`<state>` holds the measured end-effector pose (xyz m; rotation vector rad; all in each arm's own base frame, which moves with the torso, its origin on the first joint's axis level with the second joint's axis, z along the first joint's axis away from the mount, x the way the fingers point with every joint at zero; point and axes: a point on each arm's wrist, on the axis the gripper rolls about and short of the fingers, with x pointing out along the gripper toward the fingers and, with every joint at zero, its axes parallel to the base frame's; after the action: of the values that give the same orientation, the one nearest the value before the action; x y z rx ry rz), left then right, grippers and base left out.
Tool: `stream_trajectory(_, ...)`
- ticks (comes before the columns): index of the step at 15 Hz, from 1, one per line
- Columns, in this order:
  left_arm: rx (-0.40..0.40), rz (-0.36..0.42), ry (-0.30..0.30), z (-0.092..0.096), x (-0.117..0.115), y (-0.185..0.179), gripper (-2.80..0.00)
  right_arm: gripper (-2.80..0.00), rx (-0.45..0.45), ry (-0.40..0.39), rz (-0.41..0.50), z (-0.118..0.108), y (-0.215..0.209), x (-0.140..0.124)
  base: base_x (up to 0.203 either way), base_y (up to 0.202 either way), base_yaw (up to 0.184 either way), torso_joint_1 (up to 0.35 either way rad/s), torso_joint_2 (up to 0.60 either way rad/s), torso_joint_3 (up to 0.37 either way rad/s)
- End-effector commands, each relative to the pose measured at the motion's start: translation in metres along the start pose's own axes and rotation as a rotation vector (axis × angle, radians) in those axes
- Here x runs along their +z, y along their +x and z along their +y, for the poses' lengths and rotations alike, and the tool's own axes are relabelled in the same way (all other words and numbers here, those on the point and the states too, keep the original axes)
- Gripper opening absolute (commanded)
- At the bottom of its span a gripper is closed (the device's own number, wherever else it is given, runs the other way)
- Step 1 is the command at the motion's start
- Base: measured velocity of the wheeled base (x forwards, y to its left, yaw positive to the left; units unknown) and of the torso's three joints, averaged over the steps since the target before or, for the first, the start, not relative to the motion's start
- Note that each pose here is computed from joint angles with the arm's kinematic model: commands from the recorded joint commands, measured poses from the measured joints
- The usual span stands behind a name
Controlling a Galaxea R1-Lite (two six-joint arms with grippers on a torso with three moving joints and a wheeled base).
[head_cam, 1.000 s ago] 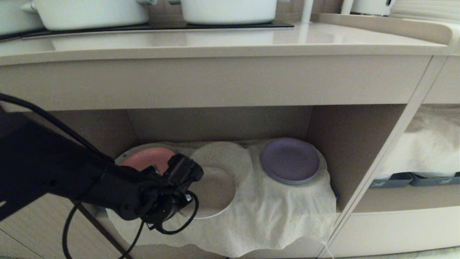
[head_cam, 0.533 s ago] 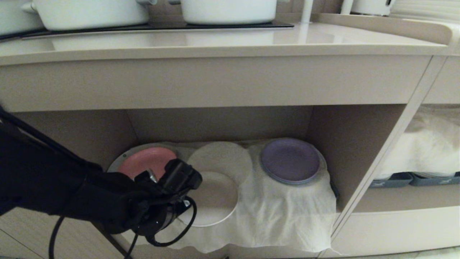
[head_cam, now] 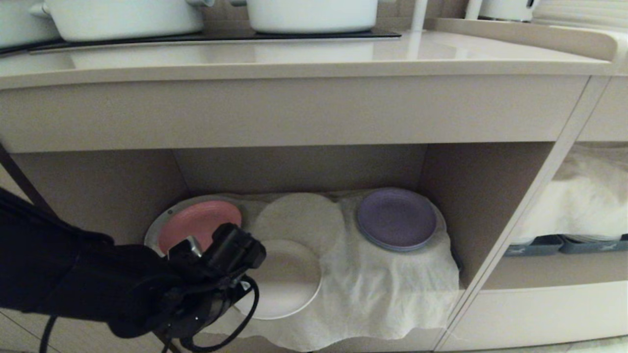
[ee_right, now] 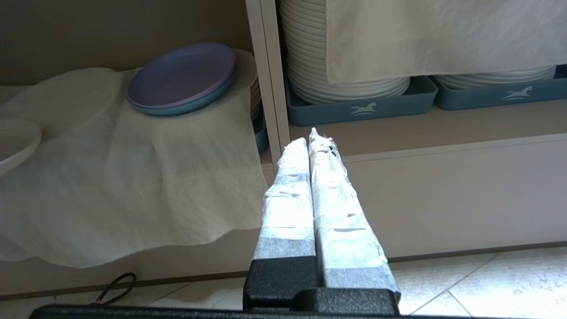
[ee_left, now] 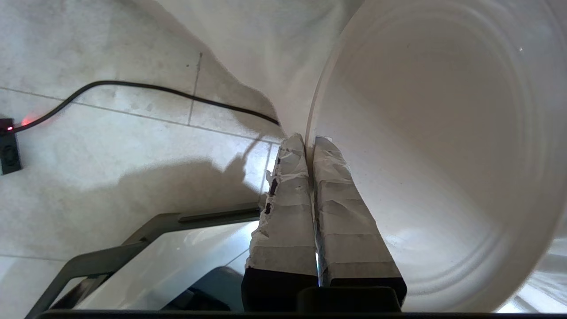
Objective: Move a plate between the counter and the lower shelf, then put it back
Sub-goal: Pick up the plate in the cupboard
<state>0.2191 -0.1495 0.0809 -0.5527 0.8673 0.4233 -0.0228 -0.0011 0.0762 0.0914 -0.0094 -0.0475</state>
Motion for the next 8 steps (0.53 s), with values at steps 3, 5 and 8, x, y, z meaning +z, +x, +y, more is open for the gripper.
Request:
stream_trajectory(3, -0.010, -0.007, -0.013, 0.008, 0.002, -0.009, -2.80, -2.80, 0.000, 0.001, 0.000, 0.000, 0.000, 0.000, 0.000, 0.000, 0.000, 0.000, 0.00, 0.000)
stream_trajectory(5, -0.018, -0.009, -0.017, 0.013, 0.003, -0.014, -2.80, -2.80, 0.000, 0.001, 0.000, 0.000, 0.000, 0.000, 0.000, 0.000, 0.000, 0.000, 0.00, 0.000)
stream_trajectory(8, -0.020, -0.010, -0.018, 0.019, 0.005, -0.023, -2.80, -2.80, 0.000, 0.001, 0.000, 0.000, 0.000, 0.000, 0.000, 0.000, 0.000, 0.000, 0.00, 0.000)
